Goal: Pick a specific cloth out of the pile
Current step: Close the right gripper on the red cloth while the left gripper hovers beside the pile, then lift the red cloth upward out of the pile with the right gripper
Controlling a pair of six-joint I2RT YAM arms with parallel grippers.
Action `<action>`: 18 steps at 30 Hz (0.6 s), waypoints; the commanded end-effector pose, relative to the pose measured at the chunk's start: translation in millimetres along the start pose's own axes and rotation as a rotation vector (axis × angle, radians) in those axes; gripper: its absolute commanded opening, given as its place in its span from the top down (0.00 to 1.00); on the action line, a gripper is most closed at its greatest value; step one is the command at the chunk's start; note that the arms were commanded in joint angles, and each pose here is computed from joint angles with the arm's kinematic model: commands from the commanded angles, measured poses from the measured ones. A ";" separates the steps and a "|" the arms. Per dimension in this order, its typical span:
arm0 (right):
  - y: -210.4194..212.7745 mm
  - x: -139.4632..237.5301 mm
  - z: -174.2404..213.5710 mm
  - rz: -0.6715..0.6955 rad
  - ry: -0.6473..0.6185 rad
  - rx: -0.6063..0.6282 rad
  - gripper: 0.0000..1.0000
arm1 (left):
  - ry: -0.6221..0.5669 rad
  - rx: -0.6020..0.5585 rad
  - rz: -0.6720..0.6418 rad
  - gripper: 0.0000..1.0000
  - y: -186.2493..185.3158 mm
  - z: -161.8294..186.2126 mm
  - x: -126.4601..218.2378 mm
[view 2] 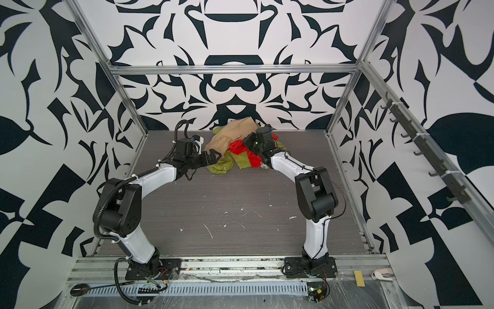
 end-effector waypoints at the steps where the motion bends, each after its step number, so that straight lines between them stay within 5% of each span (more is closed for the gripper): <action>1: 42.8 15.7 -2.4 -0.111 -0.002 0.062 1.00 | -0.042 -0.021 0.000 0.00 -6.2 -15.4 14.1; 18: 76.3 29.2 -5.4 -0.159 -0.007 0.200 1.00 | -0.066 -0.028 0.008 0.00 -9.9 -25.1 20.6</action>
Point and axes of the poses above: each gripper's point midway between its finger pads, its own x axis back along the fingers, its own y axis along the line the jaws close on, z = x × y, the point moved 5 cm from there along x, back along the fingers, and after that the axes turned 14 degrees about -x, right-handed, at the moved point
